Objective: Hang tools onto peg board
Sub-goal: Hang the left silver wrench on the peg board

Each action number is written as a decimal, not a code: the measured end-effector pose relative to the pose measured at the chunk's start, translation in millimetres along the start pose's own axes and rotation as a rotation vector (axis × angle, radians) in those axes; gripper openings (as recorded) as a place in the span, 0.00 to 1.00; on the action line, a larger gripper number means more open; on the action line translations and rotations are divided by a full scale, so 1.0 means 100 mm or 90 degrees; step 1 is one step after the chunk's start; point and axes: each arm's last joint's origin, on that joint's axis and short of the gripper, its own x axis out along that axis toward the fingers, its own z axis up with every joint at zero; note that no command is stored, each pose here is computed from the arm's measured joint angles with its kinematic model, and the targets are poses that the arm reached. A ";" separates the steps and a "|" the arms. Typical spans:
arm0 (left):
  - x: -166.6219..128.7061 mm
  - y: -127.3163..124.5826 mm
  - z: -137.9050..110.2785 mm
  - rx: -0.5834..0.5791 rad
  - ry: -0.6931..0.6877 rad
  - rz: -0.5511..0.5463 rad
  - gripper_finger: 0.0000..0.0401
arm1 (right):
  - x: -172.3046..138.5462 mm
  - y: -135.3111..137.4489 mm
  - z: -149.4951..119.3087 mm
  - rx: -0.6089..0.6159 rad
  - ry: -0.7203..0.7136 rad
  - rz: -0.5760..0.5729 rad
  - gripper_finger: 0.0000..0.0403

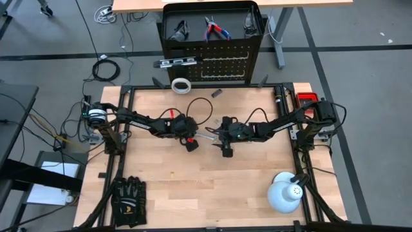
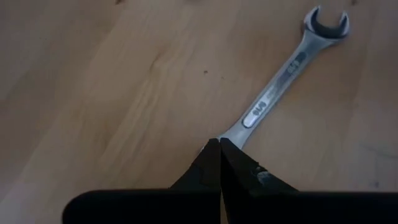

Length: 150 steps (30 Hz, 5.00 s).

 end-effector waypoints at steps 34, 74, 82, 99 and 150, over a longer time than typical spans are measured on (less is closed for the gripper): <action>0.11 -0.10 -0.04 -0.024 -0.016 0.008 0.00 | -0.01 -0.02 -0.19 -0.131 0.103 0.002 0.66; 0.12 -0.11 -0.03 -0.010 -0.020 -0.021 0.00 | 0.01 -0.25 -0.18 -0.087 0.066 0.031 0.39; 0.12 -0.12 -0.03 -0.008 -0.019 -0.024 0.00 | 0.01 -0.36 -0.25 -0.010 0.089 0.046 0.62; 0.12 -0.13 0.01 -0.002 -0.052 -0.041 0.00 | 0.00 -0.35 -0.29 0.003 0.112 0.070 0.54; 0.13 -0.11 -0.12 -0.007 -0.007 -0.041 0.00 | 0.33 -0.26 -0.40 0.082 0.024 0.062 0.57</action>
